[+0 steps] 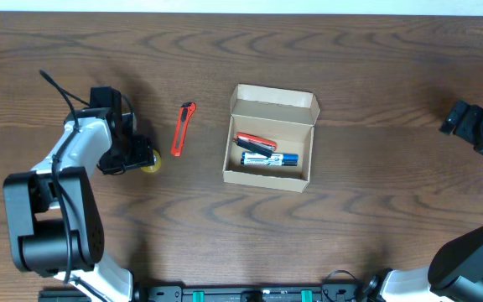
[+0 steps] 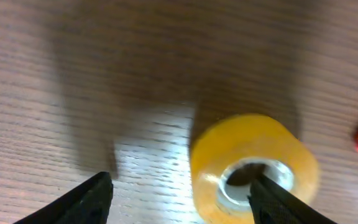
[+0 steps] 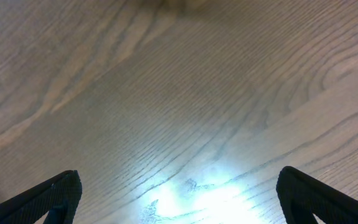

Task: Pack container
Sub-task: 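Close the left gripper on the clear tape roll, then lift the tape roll with the left gripper and carry it over the box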

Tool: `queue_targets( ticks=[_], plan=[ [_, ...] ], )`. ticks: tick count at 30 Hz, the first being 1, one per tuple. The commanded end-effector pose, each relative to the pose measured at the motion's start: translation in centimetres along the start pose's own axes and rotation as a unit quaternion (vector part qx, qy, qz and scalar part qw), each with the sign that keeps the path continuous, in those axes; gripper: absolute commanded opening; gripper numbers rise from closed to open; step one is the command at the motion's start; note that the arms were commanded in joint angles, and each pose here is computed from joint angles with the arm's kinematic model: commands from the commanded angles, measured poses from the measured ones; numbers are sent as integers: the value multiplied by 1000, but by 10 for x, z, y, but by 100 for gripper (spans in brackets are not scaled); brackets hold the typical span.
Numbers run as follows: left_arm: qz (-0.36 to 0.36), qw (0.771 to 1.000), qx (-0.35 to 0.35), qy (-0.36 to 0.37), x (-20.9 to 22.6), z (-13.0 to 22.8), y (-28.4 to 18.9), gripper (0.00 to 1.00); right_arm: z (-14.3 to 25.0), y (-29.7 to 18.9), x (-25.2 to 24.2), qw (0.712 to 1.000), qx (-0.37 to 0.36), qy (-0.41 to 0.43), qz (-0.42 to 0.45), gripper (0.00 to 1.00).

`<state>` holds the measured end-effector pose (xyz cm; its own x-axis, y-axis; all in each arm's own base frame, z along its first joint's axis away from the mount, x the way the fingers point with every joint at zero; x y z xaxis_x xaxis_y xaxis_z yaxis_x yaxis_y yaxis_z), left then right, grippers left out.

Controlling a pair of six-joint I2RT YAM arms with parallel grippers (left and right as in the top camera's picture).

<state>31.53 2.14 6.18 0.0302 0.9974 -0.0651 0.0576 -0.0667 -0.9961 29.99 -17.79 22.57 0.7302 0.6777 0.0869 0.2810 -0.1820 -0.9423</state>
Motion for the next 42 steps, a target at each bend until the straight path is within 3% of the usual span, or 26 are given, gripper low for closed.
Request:
queue_targets(
  ticks=[1,6,11,16,26,29,32,35,37,42],
  plan=[
    [-24,999,19,-11,9,6,8,72,-1,-12,2,1000,-17,-10,-3,99],
    [-22,1000,19,-11,9,6,8,73,0,-14,2,1000,-21,-11,-4,99],
    [-22,1000,19,-11,9,6,8,47,0,-15,2,1000,-20,-11,-4,99],
    [-21,1000,19,-11,9,6,8,7,0,-15,2,1000,-21,-11,-4,99],
    [49,998,21,-16,-9,8,-4,6,0,-15,2,1000,-21,-15,-2,99],
    [57,998,-7,14,-17,0,-31,6,-1,-15,2,1000,-22,-15,-2,99],
    [63,992,-58,93,-41,-13,-80,6,-1,-15,1,1000,-23,-16,2,98],
    [58,974,-117,186,-73,-22,-138,6,-3,-15,-4,999,-29,-14,19,99],
    [59,949,-159,266,-101,-25,-177,6,-5,-15,-7,999,-33,-6,24,99],
    [59,852,-226,468,-173,-15,-242,6,-10,-15,-22,998,-39,33,27,99]
  ],
)
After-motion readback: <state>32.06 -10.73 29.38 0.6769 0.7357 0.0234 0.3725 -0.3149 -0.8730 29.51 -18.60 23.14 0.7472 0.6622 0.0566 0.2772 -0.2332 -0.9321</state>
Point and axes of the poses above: each gripper's point midway between its finger pads, its own y axis out along the fingers, its own x axis along the line the jaws close on, z = x × y, the point moved 6 cm from there along -y, back along the fingers, and after that the axes turned 12 degrees about y, right-handed, at the moved point
